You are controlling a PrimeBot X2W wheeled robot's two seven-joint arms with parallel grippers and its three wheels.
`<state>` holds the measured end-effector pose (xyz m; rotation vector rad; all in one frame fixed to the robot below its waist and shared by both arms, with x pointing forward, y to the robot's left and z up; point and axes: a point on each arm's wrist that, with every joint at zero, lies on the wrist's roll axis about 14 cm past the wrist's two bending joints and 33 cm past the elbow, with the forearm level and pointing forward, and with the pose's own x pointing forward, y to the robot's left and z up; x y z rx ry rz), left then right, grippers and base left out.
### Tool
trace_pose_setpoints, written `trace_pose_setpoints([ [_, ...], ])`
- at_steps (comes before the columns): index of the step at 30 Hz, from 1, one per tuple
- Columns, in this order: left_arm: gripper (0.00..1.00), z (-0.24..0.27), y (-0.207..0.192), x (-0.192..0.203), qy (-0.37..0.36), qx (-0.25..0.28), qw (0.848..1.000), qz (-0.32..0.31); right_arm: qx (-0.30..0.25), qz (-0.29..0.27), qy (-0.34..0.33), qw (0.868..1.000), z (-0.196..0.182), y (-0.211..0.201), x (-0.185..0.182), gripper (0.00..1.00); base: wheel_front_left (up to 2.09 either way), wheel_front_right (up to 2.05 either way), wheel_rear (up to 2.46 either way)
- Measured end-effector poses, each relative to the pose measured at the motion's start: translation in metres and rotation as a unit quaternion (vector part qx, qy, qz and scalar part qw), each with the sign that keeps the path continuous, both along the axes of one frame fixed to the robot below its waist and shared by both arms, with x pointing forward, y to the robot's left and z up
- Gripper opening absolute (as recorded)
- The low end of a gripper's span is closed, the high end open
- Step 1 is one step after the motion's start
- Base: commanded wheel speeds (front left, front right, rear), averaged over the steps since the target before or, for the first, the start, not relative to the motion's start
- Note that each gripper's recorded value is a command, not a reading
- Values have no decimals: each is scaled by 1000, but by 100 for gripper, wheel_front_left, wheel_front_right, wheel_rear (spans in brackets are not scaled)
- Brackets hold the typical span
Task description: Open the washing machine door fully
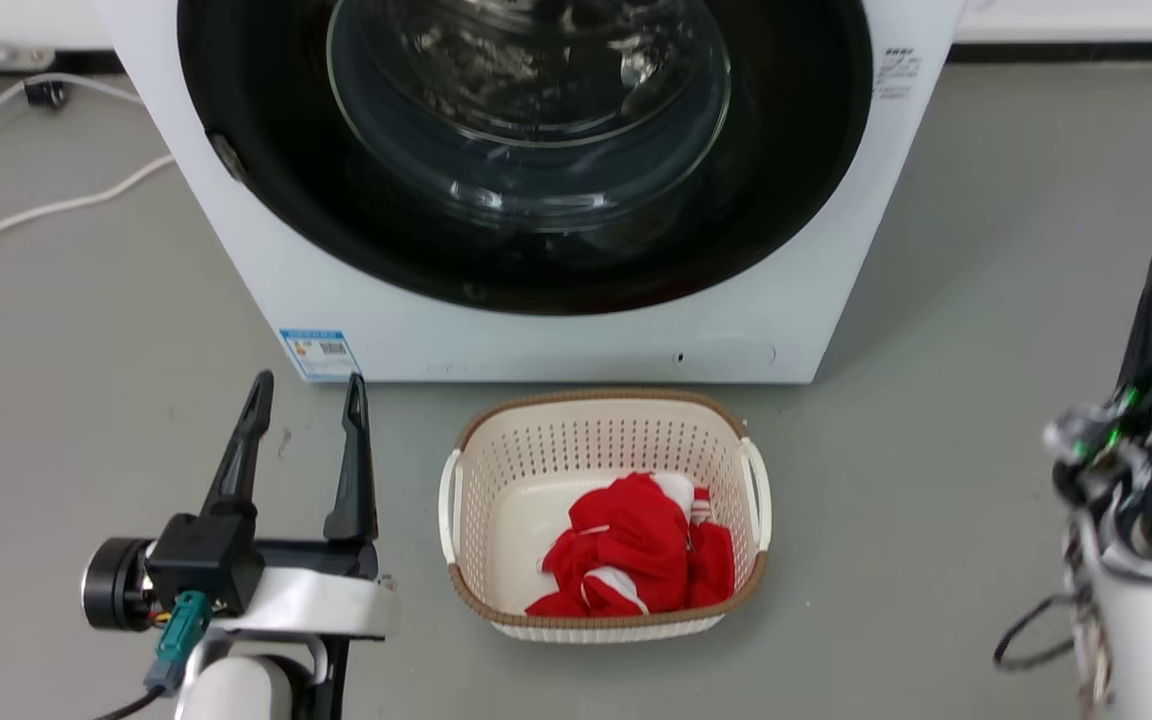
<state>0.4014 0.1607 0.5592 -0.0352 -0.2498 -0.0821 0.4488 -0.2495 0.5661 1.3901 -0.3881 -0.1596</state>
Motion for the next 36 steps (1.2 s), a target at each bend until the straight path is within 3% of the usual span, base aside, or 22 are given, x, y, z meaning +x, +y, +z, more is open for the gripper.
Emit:
trace_pose_setpoints([
  [8, 100, -11, 4, 24, 9, 5, 1000, 4, 38, 74, -14, 996, 21, 1, 73, 0, 0, 0, 0],
  [17, 100, -21, 6, 42, 18, 10, 1000, 4, -14, 174, 22, 984, 31, 16, 137, 0, 0, 0, 0],
  [26, 100, -30, 7, 58, 21, 12, 1000, 2, -90, 290, 77, 950, 21, 62, 178, 0, 0, 0, 0],
  [36, 100, -45, 6, 73, 31, 14, 999, -1, -139, 315, 141, 928, -5, 78, 215, 0, 0, 0, 0],
])
